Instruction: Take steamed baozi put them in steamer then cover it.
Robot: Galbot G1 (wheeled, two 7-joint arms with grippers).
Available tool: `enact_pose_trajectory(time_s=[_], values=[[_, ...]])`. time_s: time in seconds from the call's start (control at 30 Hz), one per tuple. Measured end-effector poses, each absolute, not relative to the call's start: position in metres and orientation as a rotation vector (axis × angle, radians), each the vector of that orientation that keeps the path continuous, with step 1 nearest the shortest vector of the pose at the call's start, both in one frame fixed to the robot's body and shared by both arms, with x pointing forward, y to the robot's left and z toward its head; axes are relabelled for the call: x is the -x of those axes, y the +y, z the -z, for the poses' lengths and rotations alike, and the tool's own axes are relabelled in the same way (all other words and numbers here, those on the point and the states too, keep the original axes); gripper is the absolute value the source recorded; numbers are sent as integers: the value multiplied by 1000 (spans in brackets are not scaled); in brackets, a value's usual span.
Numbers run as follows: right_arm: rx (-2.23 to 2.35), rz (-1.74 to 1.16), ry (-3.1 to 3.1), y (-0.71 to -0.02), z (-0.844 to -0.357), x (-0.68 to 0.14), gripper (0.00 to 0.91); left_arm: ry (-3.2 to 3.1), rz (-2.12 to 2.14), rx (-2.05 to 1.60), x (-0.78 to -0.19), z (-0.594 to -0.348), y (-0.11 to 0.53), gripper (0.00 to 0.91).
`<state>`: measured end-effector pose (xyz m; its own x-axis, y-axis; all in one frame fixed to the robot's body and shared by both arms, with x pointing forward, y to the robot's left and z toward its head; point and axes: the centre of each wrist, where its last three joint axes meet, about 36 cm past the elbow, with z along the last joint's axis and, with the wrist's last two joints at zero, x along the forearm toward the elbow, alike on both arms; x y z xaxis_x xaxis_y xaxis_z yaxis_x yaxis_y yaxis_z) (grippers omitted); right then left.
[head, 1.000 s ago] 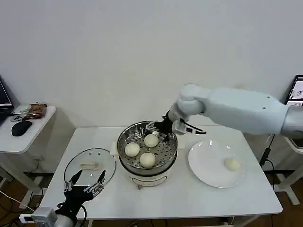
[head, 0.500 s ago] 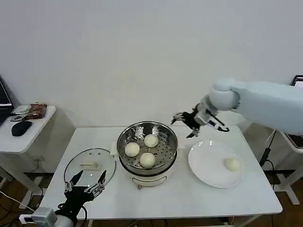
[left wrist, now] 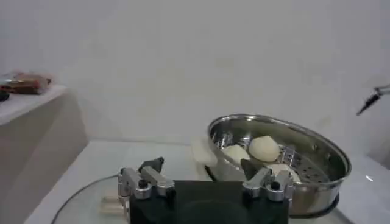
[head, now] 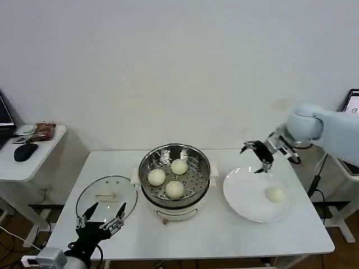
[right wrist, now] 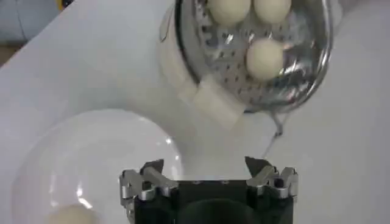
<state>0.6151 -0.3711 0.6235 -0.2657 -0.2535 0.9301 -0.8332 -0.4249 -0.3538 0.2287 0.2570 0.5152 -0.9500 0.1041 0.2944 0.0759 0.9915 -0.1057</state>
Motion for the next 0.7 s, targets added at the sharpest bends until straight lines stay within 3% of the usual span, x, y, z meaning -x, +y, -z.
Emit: enact_pose_trajectory(time_s=[0.7], values=[[-1462, -1562, -1290, -437, -545, -626, 907, -2818, -130, 91, -226, -512, 262, 907]])
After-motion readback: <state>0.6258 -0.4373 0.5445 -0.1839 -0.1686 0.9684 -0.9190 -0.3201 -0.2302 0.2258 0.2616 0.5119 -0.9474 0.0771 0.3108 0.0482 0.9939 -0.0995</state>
